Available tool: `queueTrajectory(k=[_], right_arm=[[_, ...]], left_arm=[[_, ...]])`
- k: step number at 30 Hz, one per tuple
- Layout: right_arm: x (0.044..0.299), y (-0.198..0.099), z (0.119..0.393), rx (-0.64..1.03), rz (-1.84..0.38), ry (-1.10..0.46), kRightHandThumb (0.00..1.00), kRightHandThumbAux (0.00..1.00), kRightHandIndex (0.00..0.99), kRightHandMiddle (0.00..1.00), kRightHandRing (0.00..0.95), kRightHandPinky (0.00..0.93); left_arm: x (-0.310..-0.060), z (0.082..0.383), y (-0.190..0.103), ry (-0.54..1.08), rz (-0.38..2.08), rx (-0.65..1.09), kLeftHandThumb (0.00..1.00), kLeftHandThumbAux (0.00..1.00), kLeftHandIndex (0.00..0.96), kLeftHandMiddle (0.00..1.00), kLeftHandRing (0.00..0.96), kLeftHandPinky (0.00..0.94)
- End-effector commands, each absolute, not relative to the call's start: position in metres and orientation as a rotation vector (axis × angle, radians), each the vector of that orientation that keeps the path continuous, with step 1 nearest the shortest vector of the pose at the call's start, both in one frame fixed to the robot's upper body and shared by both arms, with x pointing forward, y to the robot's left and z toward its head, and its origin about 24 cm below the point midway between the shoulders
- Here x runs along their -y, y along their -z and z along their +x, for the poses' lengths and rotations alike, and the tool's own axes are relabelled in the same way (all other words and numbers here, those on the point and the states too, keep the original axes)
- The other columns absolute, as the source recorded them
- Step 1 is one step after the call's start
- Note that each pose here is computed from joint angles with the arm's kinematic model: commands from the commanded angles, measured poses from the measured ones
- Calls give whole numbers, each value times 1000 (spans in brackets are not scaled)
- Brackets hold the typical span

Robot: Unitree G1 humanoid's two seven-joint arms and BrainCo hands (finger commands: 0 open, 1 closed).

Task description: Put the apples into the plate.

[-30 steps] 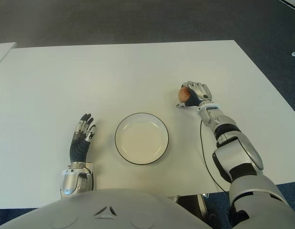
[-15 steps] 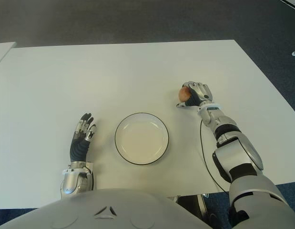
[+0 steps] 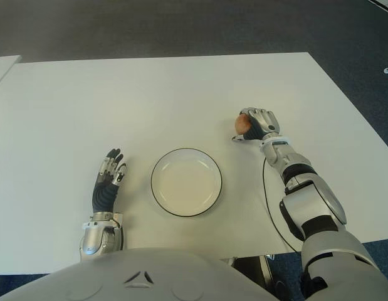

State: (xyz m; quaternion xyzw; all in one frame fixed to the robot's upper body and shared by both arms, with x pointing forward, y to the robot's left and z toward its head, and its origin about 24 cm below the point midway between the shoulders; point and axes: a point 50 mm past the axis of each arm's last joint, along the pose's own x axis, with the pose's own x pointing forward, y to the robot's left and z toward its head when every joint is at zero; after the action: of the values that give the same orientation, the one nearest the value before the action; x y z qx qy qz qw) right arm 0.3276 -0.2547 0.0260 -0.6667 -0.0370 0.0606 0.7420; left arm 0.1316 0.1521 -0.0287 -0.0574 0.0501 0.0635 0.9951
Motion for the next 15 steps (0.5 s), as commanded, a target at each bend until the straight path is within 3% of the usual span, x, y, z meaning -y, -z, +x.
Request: queueTrajectory(k=[1,15], right_arm=[[256,-22,323,77,-1452,-150,700,717,439,773,769,699],[247,-46,333,239,-1406,-113,702,716,441,800,798,749]], left_arm=[[-152,117,50,-144,-128,-244,71,573,50,44,9,0],[-151,118,52,-146,-128,-250,82,568,42,30,0,0]])
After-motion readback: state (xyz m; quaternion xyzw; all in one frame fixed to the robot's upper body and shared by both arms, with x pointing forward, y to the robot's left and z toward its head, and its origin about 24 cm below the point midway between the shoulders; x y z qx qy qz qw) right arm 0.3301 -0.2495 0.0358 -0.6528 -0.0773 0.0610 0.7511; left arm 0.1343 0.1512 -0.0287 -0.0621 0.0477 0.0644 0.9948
